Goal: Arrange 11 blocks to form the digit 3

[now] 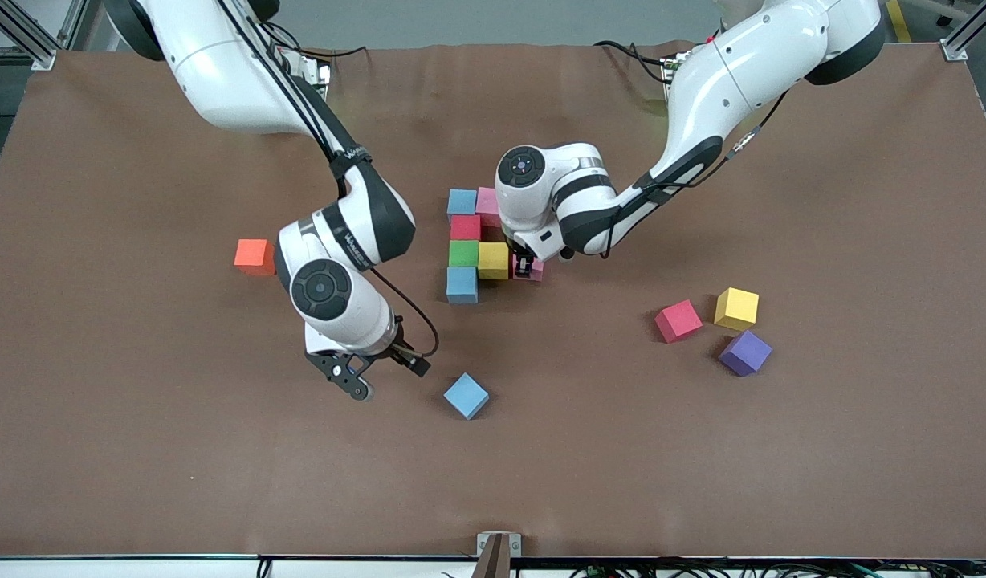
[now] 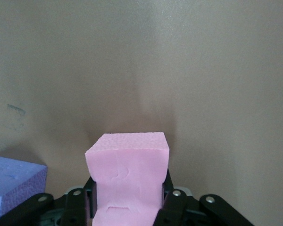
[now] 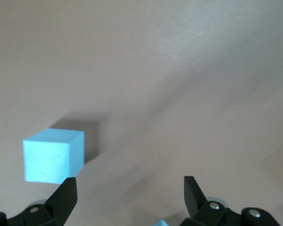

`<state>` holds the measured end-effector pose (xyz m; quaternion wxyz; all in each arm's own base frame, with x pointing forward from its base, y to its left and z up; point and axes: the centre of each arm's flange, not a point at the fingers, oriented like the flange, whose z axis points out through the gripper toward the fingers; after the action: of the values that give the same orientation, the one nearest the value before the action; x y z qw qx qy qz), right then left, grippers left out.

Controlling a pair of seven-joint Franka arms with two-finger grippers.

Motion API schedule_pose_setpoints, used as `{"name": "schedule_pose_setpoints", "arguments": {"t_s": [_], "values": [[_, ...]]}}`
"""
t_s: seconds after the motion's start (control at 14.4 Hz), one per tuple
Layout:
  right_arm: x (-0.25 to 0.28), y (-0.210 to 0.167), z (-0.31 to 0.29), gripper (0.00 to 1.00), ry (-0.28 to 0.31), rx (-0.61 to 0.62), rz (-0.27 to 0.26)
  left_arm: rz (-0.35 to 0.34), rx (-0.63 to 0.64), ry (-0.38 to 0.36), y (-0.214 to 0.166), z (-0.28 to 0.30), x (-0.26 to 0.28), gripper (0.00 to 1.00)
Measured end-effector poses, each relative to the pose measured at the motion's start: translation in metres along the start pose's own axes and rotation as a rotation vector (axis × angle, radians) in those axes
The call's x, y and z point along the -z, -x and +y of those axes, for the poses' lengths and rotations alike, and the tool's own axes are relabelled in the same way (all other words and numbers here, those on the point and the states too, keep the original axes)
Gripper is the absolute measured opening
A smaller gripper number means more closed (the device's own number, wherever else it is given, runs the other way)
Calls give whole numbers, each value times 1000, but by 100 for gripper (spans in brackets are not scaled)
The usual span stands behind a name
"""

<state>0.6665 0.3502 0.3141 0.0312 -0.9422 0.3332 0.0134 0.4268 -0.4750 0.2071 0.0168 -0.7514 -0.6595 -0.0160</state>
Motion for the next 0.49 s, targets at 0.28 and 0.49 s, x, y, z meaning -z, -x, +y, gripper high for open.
{"name": "schedule_pose_setpoints", "arguments": {"t_s": [0.28,0.49], "values": [[-21,1,-21,100,-12,-40,12,-8,14,-1,3,1,3,52],[-27,-6,-16,100,31,-24,45,-18,21,-8,7,1,6,52]]}}
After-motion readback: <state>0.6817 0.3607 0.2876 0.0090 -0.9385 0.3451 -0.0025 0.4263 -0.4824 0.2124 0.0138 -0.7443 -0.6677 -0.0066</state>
